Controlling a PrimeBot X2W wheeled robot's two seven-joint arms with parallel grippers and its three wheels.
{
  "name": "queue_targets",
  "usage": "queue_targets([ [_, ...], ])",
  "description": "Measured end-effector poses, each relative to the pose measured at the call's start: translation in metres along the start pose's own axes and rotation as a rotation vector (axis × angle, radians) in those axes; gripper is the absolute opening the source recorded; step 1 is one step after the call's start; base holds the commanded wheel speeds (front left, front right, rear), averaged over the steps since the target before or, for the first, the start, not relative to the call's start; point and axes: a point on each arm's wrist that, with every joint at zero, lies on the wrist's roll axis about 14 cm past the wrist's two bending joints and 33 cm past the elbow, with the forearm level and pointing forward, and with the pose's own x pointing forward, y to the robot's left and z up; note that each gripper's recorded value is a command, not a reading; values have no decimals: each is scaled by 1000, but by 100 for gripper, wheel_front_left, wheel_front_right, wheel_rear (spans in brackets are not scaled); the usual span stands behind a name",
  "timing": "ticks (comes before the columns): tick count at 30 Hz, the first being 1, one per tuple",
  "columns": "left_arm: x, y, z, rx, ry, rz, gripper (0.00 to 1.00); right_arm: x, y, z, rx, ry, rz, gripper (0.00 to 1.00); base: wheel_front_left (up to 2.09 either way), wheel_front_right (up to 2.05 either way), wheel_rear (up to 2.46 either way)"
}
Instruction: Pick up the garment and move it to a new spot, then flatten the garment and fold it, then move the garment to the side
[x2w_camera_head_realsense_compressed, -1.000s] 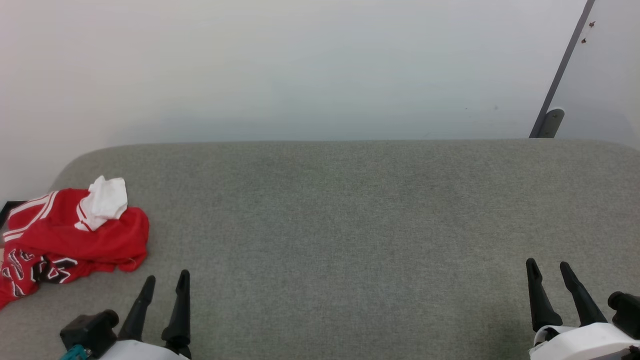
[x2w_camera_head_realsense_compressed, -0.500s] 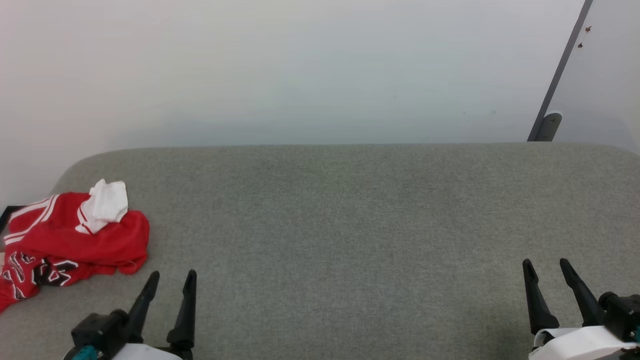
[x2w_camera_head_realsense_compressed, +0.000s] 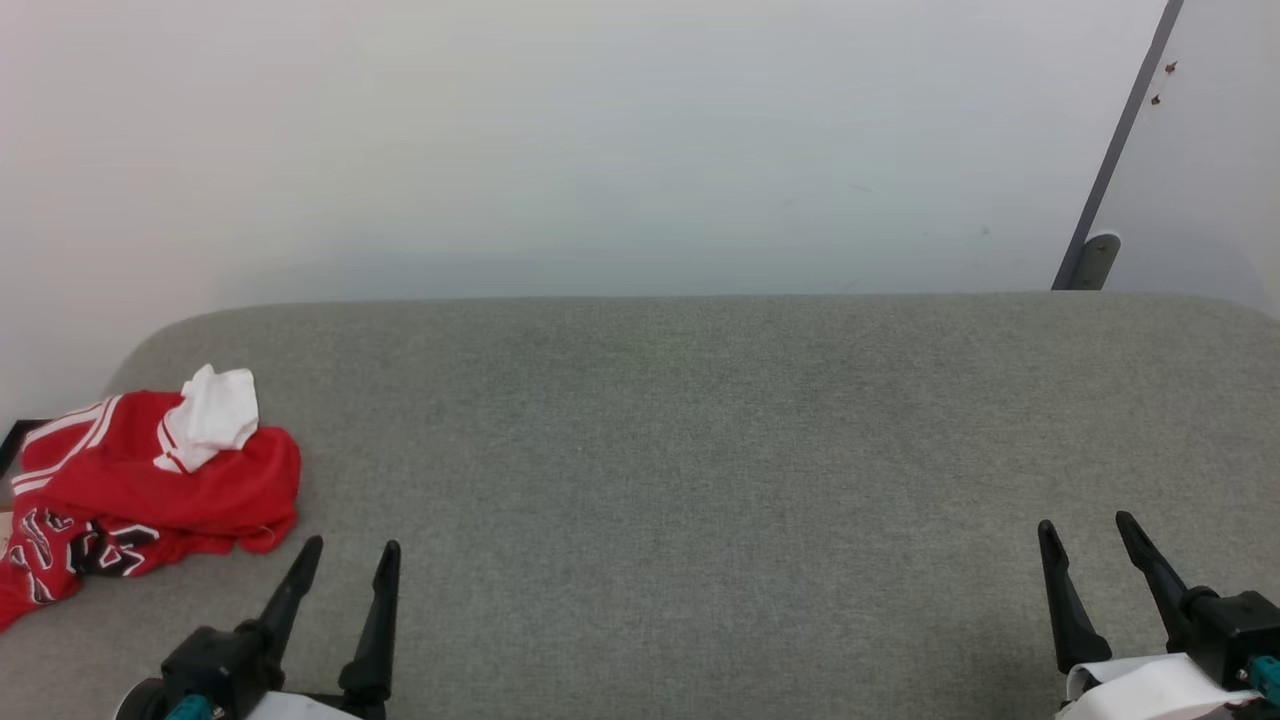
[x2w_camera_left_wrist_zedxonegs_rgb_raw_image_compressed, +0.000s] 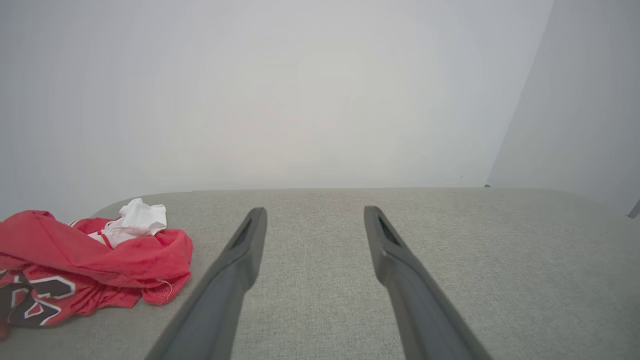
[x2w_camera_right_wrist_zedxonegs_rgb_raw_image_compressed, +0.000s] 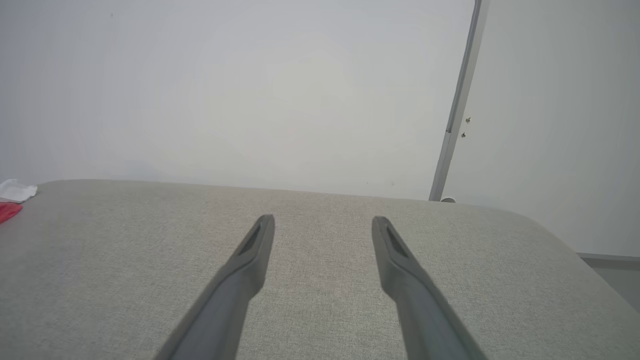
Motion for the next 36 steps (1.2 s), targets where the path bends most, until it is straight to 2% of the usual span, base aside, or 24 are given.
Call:
queue_targets([
  [16, -4, -7, 7, 115, -29, -42, 100, -4, 5, 6, -125, -27, 35, 100, 0, 0, 0],
  [36, -7, 0, 13, 82, -54, -7, 100, -3, 7, 9, -125, -36, 40, 100, 0, 0, 0],
])
